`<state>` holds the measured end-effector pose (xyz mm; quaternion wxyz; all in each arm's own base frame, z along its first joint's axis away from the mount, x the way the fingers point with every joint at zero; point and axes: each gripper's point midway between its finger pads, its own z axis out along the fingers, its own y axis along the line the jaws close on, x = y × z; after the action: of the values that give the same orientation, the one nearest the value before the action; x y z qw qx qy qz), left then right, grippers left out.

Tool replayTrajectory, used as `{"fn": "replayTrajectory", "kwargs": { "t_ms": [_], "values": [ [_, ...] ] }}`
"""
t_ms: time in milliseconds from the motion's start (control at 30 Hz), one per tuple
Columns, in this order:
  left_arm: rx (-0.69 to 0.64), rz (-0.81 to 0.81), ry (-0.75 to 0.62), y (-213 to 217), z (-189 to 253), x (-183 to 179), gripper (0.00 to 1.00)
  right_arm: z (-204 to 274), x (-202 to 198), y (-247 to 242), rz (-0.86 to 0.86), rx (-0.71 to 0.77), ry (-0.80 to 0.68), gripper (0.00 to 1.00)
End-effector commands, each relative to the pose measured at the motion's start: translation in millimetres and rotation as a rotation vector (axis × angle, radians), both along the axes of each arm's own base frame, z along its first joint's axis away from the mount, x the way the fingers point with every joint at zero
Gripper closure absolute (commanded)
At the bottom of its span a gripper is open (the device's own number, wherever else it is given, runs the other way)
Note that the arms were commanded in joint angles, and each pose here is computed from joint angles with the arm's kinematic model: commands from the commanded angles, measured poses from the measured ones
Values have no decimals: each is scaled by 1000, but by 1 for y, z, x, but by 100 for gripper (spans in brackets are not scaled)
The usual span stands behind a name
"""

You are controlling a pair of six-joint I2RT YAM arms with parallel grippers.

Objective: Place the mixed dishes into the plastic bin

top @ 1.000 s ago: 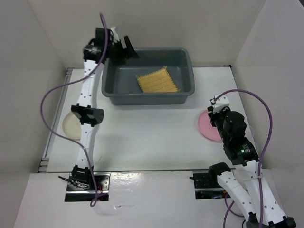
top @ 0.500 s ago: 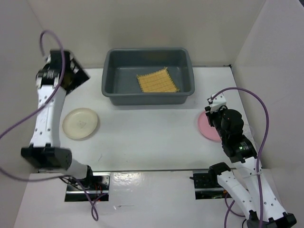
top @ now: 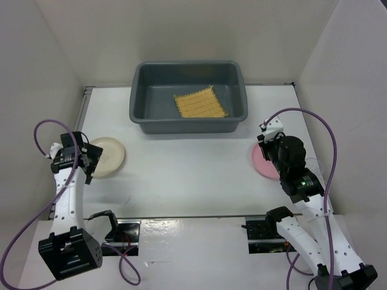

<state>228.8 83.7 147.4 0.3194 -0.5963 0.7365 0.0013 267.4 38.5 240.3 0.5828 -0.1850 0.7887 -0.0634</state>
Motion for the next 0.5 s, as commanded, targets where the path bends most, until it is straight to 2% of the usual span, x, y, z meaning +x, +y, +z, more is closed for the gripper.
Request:
{"fn": "replayTrajectory", "kwargs": {
  "t_ms": [0,267,433,467],
  "values": [
    [-62,65,-93,-1,-9,19,0,2,3,5,20,5,-13,61],
    [-153,203,-21,4,-54,25,0,2,3,7,31,0,-13,61],
    [-254,255,76,-9,-95,18,0,2,3,7,31,0,-13,61],
    [-269,262,141,-11,-108,11,0,5,1,6,31,2,-22,61]
  ]
}}
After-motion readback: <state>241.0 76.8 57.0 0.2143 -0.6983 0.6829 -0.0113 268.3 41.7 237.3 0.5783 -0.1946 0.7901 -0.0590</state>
